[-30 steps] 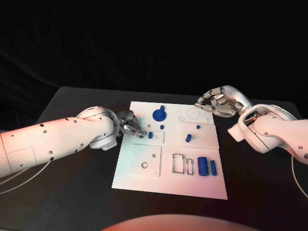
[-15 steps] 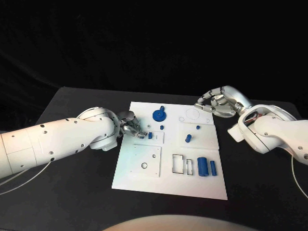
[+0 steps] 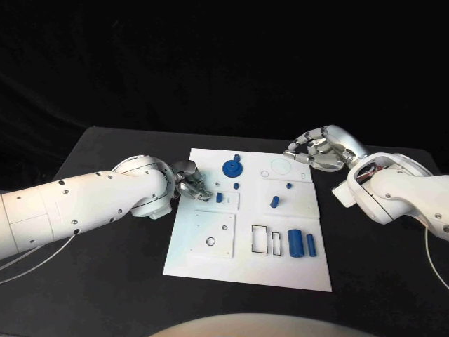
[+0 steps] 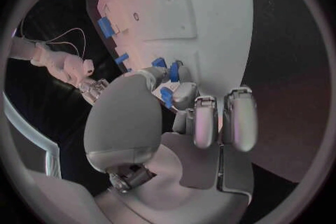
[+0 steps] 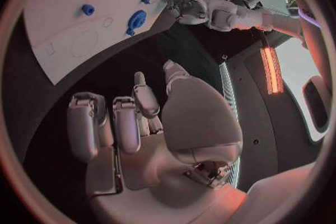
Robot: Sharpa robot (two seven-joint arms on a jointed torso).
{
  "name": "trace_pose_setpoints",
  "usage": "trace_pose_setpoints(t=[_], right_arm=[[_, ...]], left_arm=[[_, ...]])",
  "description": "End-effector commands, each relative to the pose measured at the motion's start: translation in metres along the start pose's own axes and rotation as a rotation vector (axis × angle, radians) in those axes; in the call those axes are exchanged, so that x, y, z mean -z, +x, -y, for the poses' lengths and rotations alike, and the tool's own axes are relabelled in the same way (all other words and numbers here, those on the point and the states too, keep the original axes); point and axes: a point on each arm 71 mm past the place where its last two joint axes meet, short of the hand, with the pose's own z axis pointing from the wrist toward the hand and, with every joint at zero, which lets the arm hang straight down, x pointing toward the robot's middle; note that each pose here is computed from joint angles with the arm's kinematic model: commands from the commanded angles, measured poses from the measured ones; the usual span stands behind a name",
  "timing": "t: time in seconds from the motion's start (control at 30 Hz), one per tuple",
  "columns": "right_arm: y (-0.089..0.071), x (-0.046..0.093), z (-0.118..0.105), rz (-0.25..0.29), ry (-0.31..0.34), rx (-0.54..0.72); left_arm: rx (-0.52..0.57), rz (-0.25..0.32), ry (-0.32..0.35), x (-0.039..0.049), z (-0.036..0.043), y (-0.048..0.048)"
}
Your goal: Assemble the parts on the task board
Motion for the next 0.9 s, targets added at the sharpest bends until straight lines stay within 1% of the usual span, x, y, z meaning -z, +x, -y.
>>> trace_pose_setpoints(t=[0.03, 0.23, 0.63, 0.9], right_arm=[[0.0007, 0.0001, -0.001, -0.003, -0.012, 0.002], [0.0006, 0.0002, -0.0009, -0.003, -0.011, 0.002], [0.0002, 0.0006, -0.0006, -0.002, -0.01, 0.002], [0.0002, 0.0005, -0.0006, -0.002, -0.01, 0.002]], left_arm=[[0.0, -0.003, -0.022, -0.0006, -0.0052, 0.0027], [-0.002, -0.009, -0.021, 0.0002, -0.0053, 0.0027], [-0.015, -0.043, -0.038, 0.002, -0.0079, 0.0046], [-0.017, -0.06, -0.043, 0.0028, -0.0079, 0.0061]])
